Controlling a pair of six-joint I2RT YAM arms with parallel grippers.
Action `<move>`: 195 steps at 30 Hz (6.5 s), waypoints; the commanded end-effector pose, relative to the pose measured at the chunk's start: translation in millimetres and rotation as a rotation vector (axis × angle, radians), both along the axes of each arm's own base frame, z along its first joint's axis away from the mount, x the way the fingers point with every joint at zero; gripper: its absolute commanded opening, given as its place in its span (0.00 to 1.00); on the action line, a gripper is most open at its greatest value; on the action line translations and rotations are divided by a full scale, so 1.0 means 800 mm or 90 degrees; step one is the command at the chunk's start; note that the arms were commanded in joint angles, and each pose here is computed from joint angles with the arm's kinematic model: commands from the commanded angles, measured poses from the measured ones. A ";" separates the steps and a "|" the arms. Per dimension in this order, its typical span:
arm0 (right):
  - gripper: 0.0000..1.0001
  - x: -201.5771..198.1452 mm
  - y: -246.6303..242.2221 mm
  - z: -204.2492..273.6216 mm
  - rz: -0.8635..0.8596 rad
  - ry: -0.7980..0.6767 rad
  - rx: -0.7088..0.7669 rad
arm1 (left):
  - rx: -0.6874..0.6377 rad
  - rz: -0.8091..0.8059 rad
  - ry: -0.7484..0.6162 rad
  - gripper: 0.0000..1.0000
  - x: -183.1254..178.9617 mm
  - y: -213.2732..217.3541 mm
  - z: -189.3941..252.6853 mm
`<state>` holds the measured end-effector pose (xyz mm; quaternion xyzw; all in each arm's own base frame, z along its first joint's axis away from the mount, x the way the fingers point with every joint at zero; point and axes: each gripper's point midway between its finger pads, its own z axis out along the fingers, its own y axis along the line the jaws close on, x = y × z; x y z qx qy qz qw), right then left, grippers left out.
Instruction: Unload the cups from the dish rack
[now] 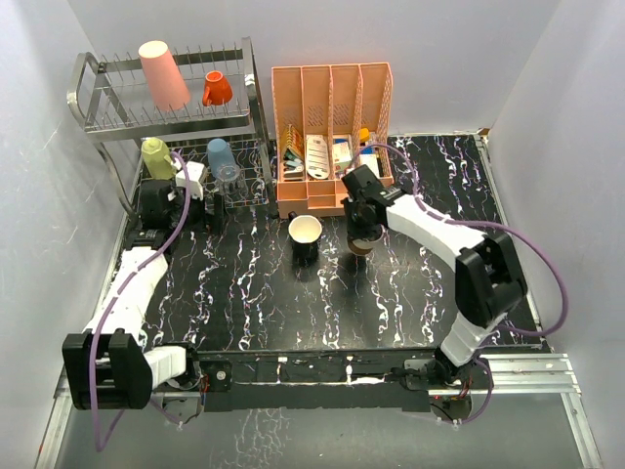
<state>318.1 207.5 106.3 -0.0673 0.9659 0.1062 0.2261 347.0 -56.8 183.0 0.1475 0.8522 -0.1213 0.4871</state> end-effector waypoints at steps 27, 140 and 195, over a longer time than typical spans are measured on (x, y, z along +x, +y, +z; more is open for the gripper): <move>0.38 0.069 0.052 0.034 0.083 -0.093 -0.058 | -0.077 0.120 -0.082 0.97 0.179 0.012 -0.013; 0.52 -0.087 0.234 0.451 0.096 -0.027 1.180 | -0.530 -0.351 -0.107 0.00 -0.136 -0.151 0.275; 0.08 0.049 -0.116 0.088 -0.178 -0.105 -0.038 | -0.089 0.131 -0.096 0.97 0.030 0.020 0.050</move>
